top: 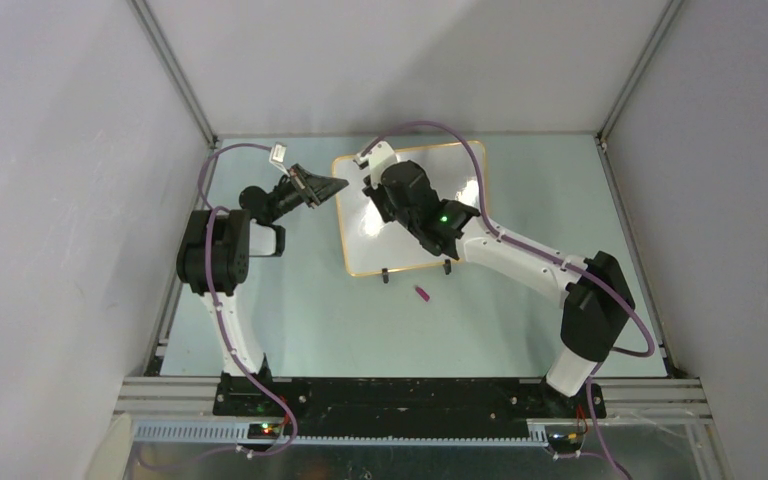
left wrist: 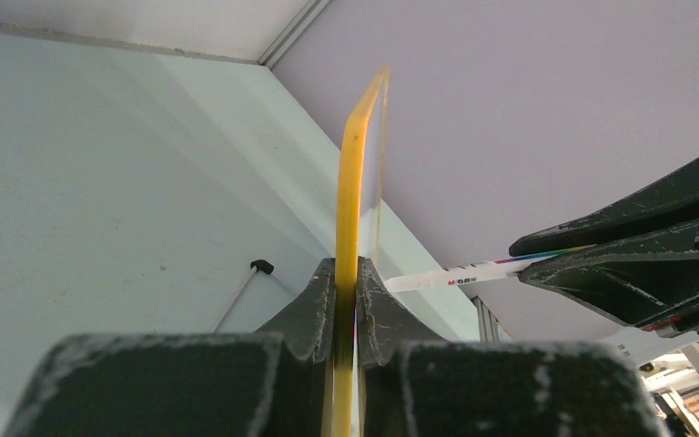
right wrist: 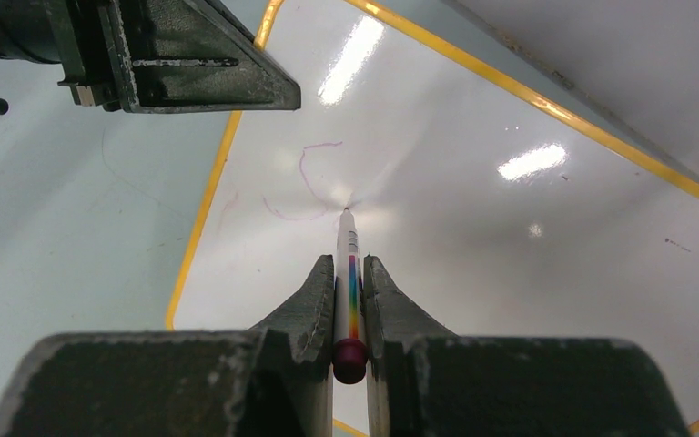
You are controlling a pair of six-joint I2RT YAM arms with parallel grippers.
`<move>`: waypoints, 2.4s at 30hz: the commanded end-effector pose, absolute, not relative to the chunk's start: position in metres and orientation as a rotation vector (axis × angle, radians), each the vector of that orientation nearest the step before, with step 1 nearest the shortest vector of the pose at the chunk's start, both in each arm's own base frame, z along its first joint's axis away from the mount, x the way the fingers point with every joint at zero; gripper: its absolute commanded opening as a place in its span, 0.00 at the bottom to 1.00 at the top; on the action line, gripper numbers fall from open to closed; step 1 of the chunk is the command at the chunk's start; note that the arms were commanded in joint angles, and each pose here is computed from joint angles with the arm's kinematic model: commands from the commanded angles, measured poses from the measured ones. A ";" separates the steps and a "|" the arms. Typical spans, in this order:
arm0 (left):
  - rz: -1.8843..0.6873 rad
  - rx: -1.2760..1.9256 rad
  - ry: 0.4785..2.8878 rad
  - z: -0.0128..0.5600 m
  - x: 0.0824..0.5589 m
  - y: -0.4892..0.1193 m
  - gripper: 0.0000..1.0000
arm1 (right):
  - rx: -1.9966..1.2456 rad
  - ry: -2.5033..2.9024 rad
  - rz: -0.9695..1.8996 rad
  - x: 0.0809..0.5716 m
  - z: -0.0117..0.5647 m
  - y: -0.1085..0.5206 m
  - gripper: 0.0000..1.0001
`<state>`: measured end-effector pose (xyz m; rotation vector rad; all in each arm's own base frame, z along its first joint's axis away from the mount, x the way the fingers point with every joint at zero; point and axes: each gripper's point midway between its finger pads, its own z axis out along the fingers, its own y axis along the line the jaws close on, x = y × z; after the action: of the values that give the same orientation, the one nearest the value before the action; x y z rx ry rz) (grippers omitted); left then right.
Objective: Write a sentence on the whiteboard
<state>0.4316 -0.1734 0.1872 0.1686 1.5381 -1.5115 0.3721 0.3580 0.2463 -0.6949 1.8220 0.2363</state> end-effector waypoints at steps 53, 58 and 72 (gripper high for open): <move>-1.524 0.304 1.546 0.178 0.418 -0.187 0.00 | -0.675 1.816 0.223 0.379 0.253 0.356 0.00; -1.523 0.304 1.546 0.178 0.418 -0.187 0.00 | -0.670 1.817 0.218 0.381 0.254 0.354 0.00; -1.523 0.307 1.544 0.178 0.418 -0.187 0.00 | -0.660 1.834 0.198 0.383 0.255 0.347 0.00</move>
<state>0.4319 -0.1734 0.1861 0.1662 1.5396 -1.5118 0.3729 0.3535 0.2437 -0.6875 1.8409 0.2336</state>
